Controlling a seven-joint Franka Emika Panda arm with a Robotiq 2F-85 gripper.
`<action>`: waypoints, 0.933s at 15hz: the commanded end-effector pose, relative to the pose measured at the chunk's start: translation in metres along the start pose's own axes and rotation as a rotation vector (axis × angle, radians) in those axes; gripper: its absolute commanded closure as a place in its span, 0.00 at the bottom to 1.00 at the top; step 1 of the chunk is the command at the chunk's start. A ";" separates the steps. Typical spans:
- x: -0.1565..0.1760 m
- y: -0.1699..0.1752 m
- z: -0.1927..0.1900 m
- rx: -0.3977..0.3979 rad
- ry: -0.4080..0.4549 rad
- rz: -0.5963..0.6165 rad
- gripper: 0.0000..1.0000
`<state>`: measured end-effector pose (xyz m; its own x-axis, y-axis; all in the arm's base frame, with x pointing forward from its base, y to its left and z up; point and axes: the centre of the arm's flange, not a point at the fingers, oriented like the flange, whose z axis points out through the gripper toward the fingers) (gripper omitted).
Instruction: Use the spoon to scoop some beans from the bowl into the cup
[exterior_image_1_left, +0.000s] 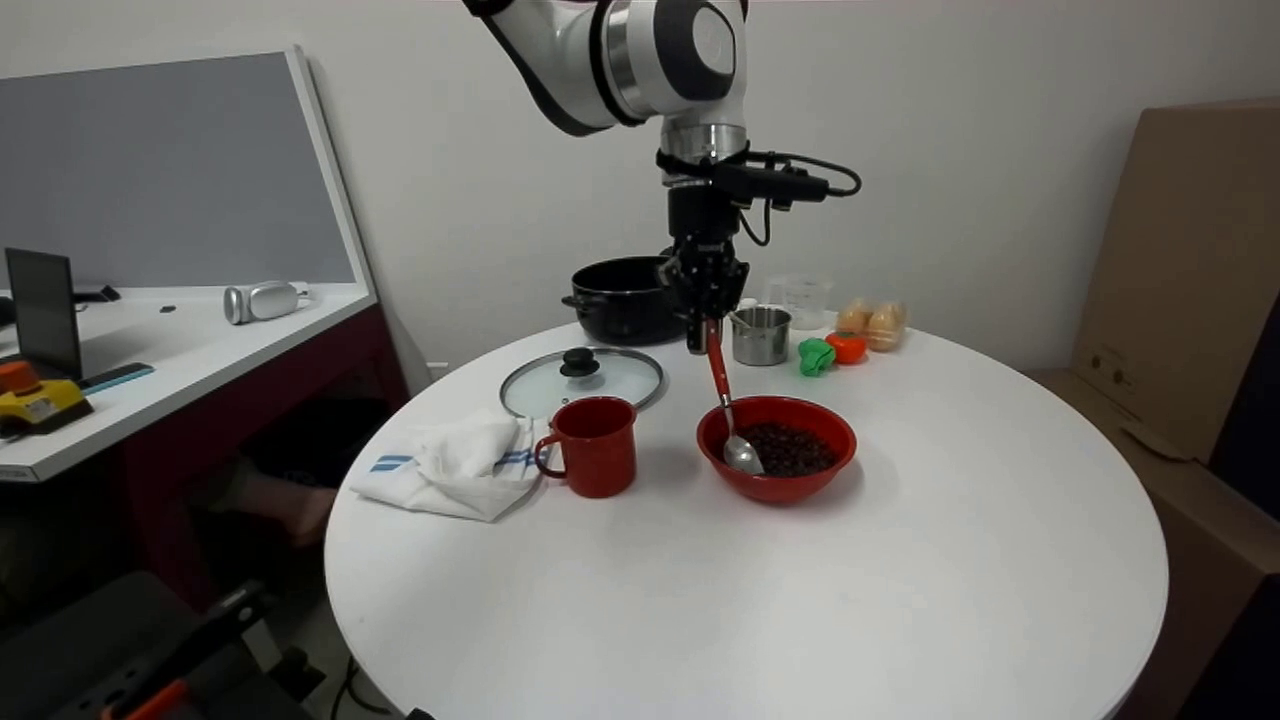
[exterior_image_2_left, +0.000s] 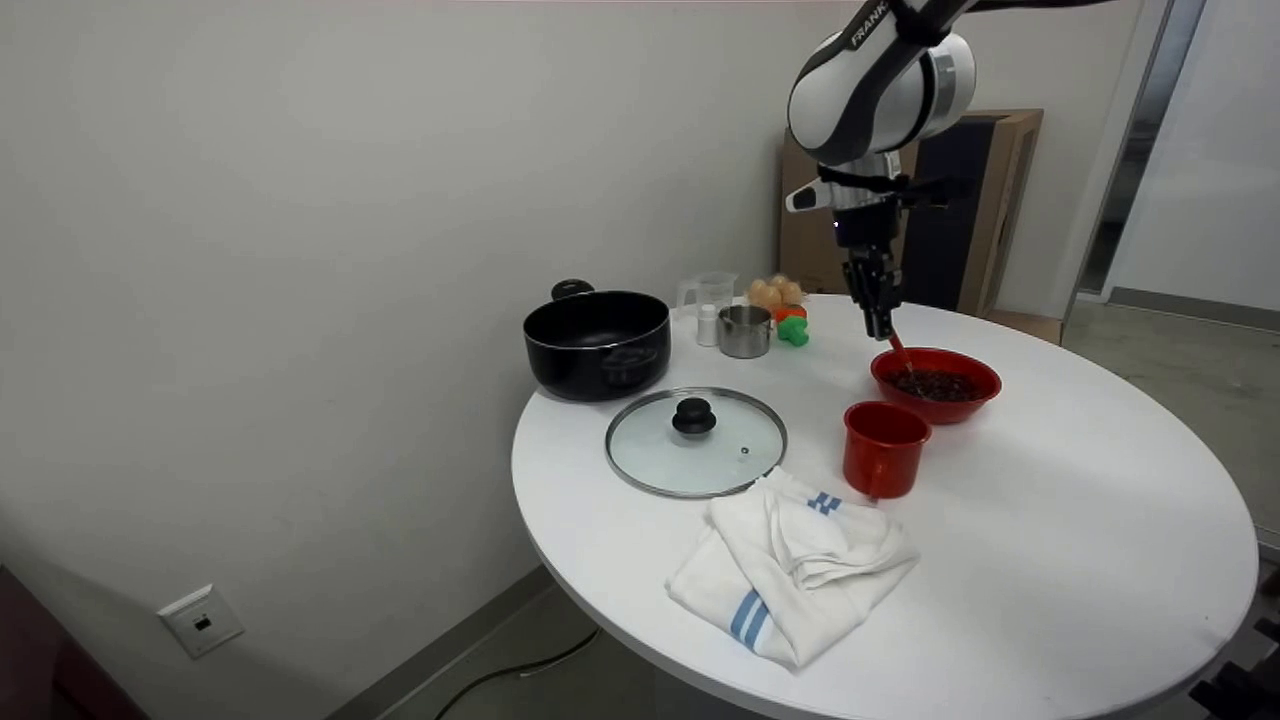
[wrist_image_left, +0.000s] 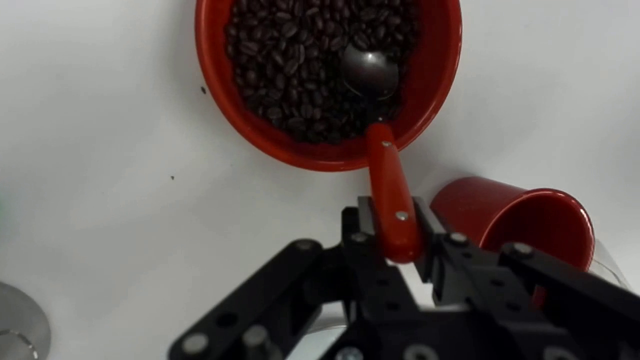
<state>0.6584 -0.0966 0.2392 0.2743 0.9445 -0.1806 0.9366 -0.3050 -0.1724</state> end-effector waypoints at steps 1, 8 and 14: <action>0.003 0.011 0.012 0.027 0.002 0.058 0.95; 0.009 0.012 0.017 -0.040 -0.070 0.139 0.95; 0.015 0.020 0.022 -0.094 -0.243 0.221 0.95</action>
<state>0.6648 -0.0937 0.2171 0.4060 0.8431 -0.3525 0.8889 -0.4540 -0.0620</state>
